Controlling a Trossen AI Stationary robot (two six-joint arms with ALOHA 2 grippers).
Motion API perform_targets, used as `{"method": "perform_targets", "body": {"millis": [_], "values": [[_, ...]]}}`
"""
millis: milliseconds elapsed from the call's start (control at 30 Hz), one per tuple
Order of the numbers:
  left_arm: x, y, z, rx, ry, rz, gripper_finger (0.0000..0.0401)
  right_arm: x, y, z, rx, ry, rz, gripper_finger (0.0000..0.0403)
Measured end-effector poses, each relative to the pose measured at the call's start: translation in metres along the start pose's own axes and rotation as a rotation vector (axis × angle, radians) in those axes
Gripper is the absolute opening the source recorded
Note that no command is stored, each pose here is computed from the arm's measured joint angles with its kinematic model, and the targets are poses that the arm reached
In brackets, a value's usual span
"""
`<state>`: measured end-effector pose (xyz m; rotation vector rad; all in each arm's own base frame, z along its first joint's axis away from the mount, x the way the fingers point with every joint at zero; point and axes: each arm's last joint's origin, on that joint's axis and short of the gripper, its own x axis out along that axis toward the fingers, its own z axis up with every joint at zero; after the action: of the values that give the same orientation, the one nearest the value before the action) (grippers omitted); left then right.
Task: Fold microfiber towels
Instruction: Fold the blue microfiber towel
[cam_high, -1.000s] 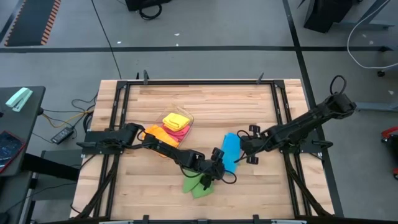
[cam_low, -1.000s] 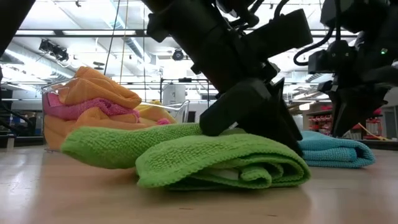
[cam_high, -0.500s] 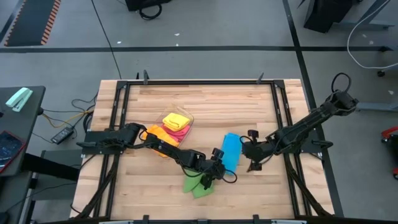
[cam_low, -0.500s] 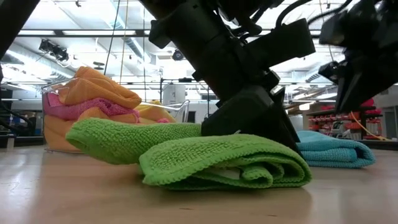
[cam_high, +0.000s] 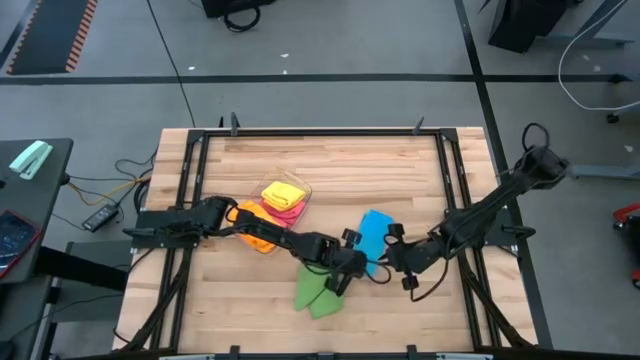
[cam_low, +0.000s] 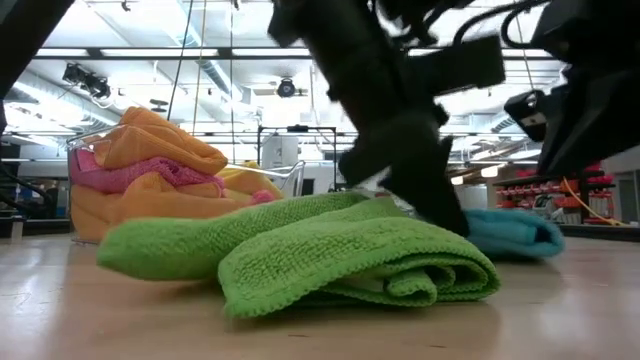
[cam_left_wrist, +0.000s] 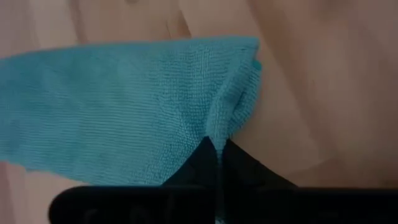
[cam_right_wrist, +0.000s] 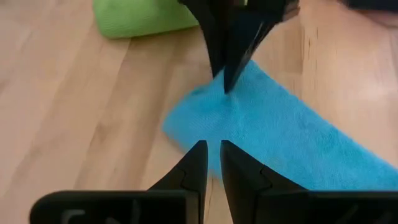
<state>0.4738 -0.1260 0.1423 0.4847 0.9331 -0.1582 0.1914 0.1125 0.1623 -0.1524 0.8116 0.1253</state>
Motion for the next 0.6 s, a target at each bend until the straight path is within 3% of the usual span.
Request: {"method": "perform_targets", "body": {"millis": [300, 600], "values": [[-0.013, 0.014, 0.014, -0.084, -0.032, -0.147, 0.0018, 0.022, -0.003, -0.009, -0.079, -0.16, -0.209, 0.0053], [-0.011, 0.031, 0.013, -0.211, -0.052, -0.21, 0.0023, 0.05, -0.006, -0.039, -0.07, -0.009, -0.255, 0.0053]]}}
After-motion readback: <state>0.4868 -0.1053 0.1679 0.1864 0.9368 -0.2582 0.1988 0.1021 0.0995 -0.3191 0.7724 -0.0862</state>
